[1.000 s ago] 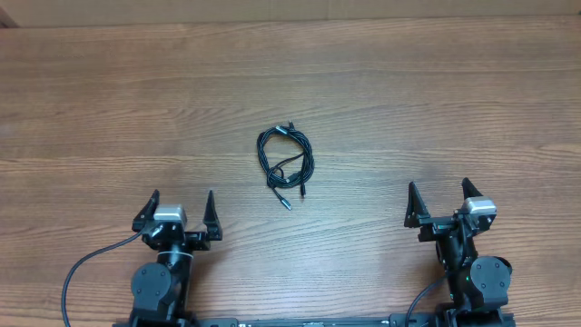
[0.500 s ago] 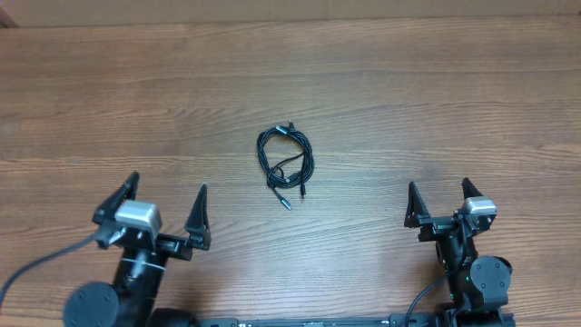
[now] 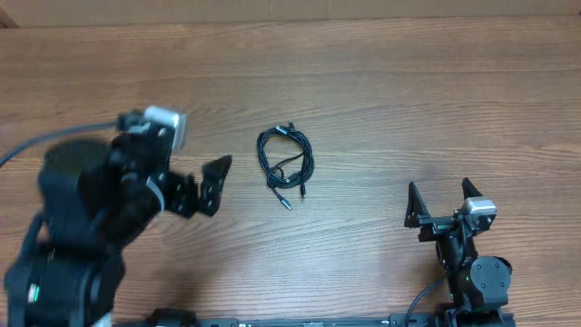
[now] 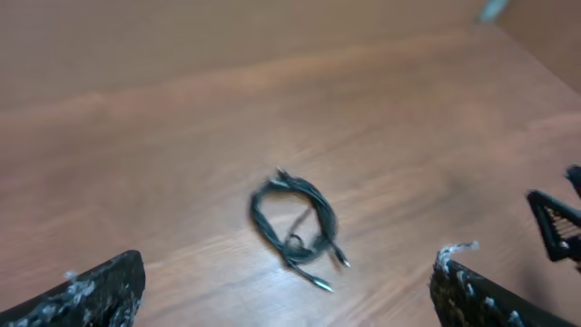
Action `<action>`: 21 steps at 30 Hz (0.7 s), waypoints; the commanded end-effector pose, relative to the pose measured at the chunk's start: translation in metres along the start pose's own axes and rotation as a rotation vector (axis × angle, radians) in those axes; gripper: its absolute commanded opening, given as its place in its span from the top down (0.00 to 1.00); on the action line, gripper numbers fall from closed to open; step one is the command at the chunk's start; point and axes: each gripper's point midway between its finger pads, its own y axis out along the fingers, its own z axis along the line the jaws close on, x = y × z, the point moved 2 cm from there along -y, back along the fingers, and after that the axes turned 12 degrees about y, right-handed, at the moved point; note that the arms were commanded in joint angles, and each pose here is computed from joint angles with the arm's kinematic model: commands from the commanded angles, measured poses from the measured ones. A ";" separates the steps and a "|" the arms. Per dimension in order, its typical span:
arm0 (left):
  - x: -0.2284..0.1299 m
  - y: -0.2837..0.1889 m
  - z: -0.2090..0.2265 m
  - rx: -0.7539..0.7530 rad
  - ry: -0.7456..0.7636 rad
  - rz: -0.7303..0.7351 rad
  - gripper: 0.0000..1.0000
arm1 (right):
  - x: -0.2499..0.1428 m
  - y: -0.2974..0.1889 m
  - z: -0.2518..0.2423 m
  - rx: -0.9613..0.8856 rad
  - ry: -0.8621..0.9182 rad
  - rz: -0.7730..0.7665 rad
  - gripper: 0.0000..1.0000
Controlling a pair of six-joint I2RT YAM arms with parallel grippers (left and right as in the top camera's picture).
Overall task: Untangle cables
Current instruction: 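Move the left gripper forward to the black cable bundle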
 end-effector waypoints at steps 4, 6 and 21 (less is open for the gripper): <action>-0.006 0.040 -0.010 -0.182 -0.070 0.106 0.00 | -0.003 0.000 0.001 0.009 -0.001 0.000 0.00; -0.011 0.054 -0.008 -0.204 -0.121 0.153 0.00 | -0.003 0.000 0.001 0.009 -0.001 0.000 0.00; -0.078 0.152 -0.005 -0.346 -0.392 0.546 0.89 | -0.003 0.000 0.001 0.009 -0.001 0.000 0.00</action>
